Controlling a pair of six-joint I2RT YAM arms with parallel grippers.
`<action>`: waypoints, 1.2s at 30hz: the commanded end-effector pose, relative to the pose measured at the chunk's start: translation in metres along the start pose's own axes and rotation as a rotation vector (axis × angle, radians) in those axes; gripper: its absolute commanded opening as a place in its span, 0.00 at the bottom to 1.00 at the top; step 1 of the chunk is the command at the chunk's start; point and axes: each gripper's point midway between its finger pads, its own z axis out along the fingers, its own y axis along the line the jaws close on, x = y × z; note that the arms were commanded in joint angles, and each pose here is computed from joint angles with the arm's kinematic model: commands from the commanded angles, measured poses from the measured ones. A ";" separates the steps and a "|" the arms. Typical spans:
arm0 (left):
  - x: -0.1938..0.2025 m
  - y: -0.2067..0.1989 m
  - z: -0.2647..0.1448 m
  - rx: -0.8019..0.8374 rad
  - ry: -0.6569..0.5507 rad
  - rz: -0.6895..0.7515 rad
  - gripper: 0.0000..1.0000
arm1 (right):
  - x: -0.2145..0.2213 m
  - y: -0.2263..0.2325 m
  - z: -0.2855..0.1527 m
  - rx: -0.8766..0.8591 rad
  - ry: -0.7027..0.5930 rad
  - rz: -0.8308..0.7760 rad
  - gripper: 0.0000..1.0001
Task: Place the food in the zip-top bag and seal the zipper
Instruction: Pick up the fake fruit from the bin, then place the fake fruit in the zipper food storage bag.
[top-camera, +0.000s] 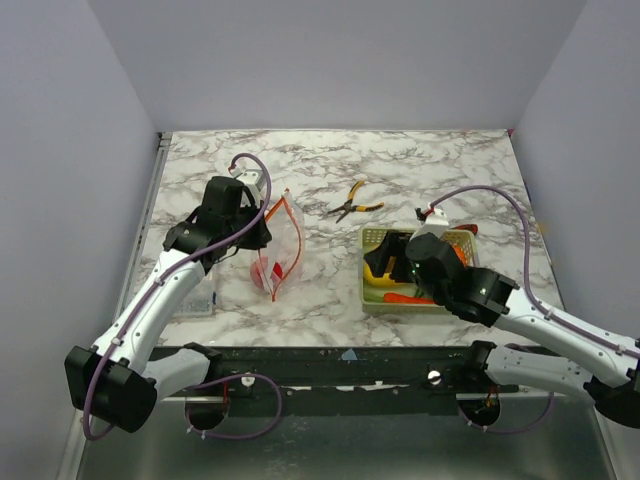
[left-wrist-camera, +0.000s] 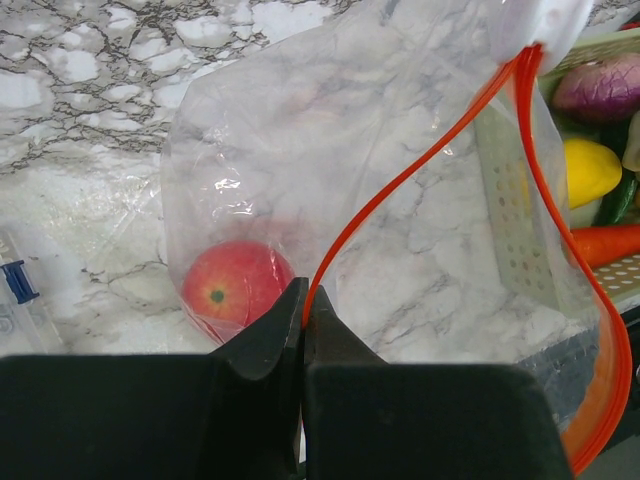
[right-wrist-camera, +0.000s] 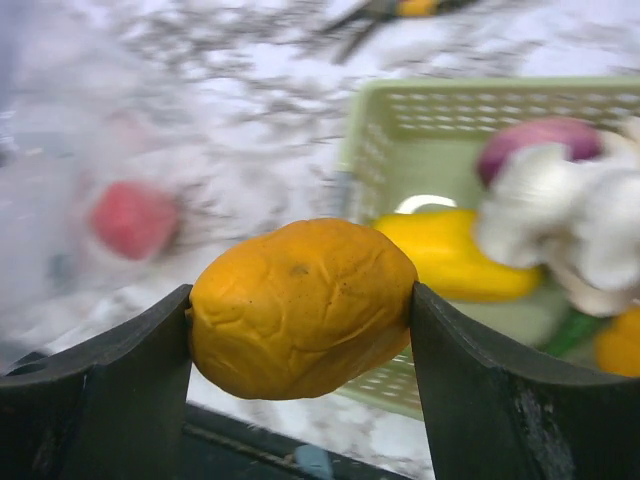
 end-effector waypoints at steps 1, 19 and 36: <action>-0.002 -0.006 -0.004 0.032 -0.021 0.019 0.00 | -0.025 0.102 -0.033 -0.563 -0.061 0.001 0.07; -0.003 -0.010 -0.008 0.054 -0.040 0.022 0.00 | -0.040 0.258 -0.048 -1.195 -0.038 -0.007 0.07; -0.010 -0.010 -0.017 0.060 -0.092 0.013 0.00 | -0.032 0.200 0.053 -0.481 -0.115 0.018 0.25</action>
